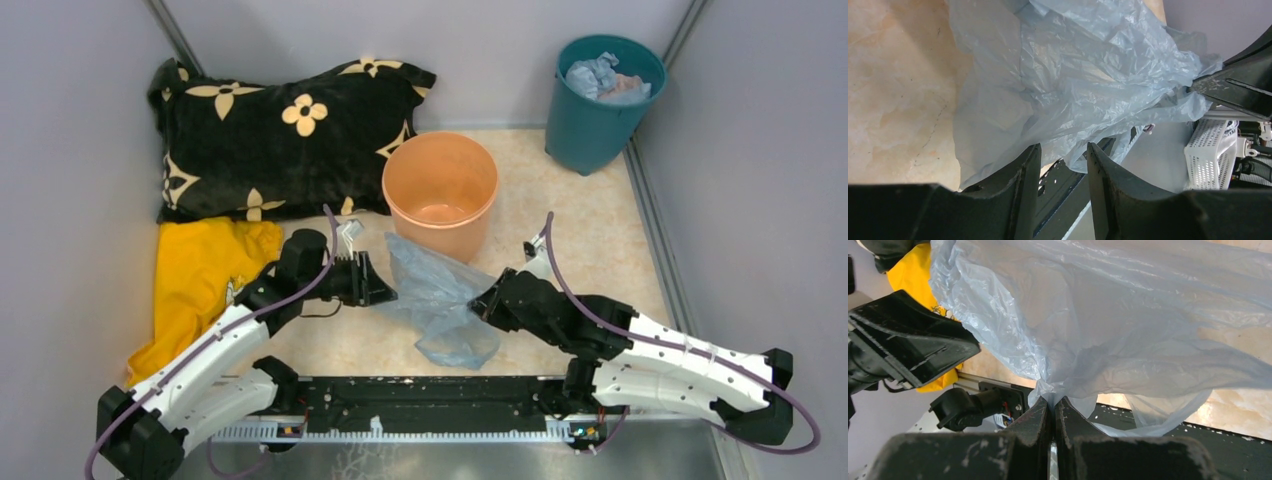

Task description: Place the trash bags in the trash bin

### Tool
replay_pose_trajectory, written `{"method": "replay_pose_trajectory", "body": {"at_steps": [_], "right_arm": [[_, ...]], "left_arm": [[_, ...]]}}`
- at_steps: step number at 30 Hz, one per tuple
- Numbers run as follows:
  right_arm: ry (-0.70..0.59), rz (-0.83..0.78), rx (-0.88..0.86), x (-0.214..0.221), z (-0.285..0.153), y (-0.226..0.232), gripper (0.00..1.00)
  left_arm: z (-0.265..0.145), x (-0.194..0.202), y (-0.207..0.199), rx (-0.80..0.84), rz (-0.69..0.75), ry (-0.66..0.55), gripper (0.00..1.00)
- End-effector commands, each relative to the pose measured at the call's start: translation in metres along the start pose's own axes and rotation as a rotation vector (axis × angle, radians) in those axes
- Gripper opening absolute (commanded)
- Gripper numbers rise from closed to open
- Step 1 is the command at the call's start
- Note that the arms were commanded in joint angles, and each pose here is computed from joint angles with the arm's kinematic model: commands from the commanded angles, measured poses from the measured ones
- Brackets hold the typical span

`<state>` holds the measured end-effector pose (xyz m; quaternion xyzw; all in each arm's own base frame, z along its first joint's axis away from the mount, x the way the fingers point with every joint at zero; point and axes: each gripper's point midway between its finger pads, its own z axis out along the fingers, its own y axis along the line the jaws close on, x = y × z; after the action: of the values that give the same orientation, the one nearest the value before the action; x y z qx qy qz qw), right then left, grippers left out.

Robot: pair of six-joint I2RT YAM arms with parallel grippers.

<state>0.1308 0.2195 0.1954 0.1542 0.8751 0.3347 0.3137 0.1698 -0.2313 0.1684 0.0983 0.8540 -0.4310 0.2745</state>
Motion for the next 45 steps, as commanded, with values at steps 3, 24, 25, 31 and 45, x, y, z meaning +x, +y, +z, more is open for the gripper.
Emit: {"method": "replay_pose_trajectory", "body": {"at_steps": [3, 24, 25, 31, 45], "right_arm": [[0.001, 0.016, -0.079, -0.005, 0.003, 0.027, 0.0], [0.005, 0.009, -0.094, -0.012, -0.002, 0.026, 0.0], [0.005, 0.007, -0.097, -0.012, -0.003, 0.026, 0.0], [0.015, 0.01, -0.111, -0.009, 0.0, 0.028, 0.0], [0.024, 0.015, -0.127, -0.01, 0.001, 0.032, 0.0]], "left_arm": [[0.013, 0.008, 0.004, 0.047, 0.028, 0.026, 0.46], [-0.018, -0.024, 0.023, -0.217, 0.051, -0.081, 0.19], [-0.021, -0.026, 0.019, -0.207, 0.055, -0.085, 0.33], [-0.024, -0.023, 0.005, -0.146, 0.081, -0.055, 0.62], [-0.001, -0.002, 0.038, -0.233, 0.017, 0.042, 0.64]]}}
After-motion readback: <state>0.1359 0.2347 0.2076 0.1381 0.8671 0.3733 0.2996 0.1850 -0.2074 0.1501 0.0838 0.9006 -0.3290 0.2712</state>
